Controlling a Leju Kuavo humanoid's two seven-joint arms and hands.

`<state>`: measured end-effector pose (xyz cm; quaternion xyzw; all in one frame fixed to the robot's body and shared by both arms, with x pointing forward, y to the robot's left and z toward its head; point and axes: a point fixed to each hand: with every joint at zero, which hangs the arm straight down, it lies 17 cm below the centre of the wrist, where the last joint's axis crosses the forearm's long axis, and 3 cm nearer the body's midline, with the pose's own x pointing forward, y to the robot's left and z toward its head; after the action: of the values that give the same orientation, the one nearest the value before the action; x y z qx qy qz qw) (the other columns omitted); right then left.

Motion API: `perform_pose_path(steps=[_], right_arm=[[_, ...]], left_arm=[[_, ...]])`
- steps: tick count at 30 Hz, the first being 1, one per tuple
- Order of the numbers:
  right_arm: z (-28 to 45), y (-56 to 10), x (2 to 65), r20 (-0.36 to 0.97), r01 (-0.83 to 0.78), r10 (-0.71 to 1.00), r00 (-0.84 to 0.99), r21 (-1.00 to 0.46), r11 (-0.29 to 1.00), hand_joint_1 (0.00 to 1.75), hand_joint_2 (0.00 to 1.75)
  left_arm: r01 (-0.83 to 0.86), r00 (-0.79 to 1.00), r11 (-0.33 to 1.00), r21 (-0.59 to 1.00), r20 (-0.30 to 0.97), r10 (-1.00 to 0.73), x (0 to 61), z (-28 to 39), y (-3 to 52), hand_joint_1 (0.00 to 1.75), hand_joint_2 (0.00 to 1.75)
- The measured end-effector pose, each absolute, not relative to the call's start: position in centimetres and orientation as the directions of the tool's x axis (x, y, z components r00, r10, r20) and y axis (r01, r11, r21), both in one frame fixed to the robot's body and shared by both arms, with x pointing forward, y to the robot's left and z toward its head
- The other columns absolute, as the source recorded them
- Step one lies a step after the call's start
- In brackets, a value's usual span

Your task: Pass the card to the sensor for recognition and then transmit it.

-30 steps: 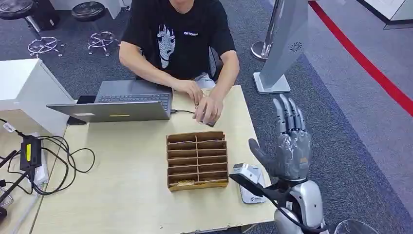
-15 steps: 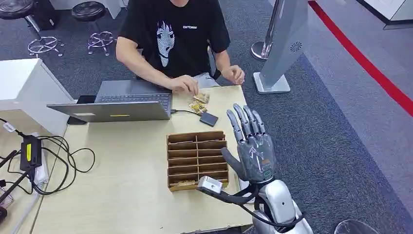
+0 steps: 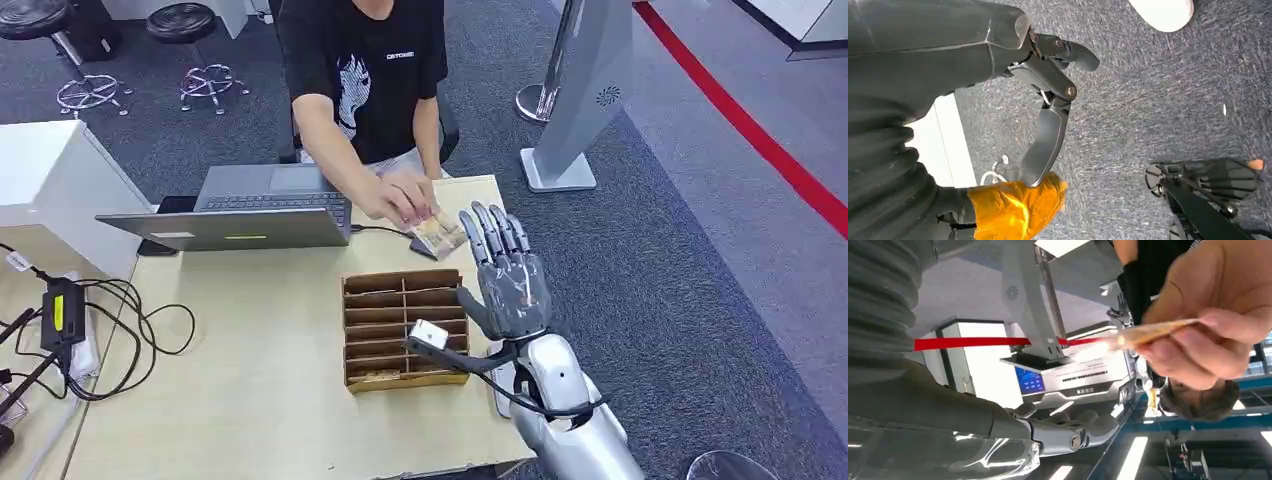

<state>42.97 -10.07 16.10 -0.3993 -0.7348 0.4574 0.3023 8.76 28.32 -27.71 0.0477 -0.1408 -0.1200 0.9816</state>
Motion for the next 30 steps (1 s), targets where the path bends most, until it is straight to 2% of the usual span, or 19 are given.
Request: perform_pose_path(steps=[8, 17, 18, 19, 30], right_arm=[[13.5, -9.9, 43.6, 0.081, 0.251, 0.864, -0.497, -0.94, 0.232, 0.0, 1.75], [13.5, -10.0, 43.5, 0.081, 0.26, 0.864, -0.497, -0.936, 0.237, 0.0, 1.75], [13.5, -10.1, 43.5, 0.081, 0.261, 0.865, -0.495, -0.936, 0.237, 0.24, 1.75], [13.5, -10.1, 43.6, 0.081, 0.261, 0.865, -0.495, -0.936, 0.237, 1.73, 1.75], [16.5, -10.1, 42.2, 0.099, 0.34, 0.848, -0.521, -0.887, 0.313, 1.75, 1.75]], left_arm=[[0.222, 0.931, 0.967, 0.128, 0.266, -0.249, 8.8, -27.7, 28.4, 0.0, 1.75], [0.22, 0.932, 0.967, 0.127, 0.266, -0.247, 8.8, -27.7, 28.4, 0.0, 1.75], [0.22, 0.932, 0.967, 0.127, 0.266, -0.247, 8.8, -27.7, 28.4, 0.0, 1.75], [0.22, 0.932, 0.967, 0.127, 0.266, -0.247, 8.8, -27.7, 28.3, 0.0, 1.75], [0.226, 0.931, 0.966, 0.127, 0.265, -0.252, 8.7, -27.7, 28.3, 0.0, 1.75]])
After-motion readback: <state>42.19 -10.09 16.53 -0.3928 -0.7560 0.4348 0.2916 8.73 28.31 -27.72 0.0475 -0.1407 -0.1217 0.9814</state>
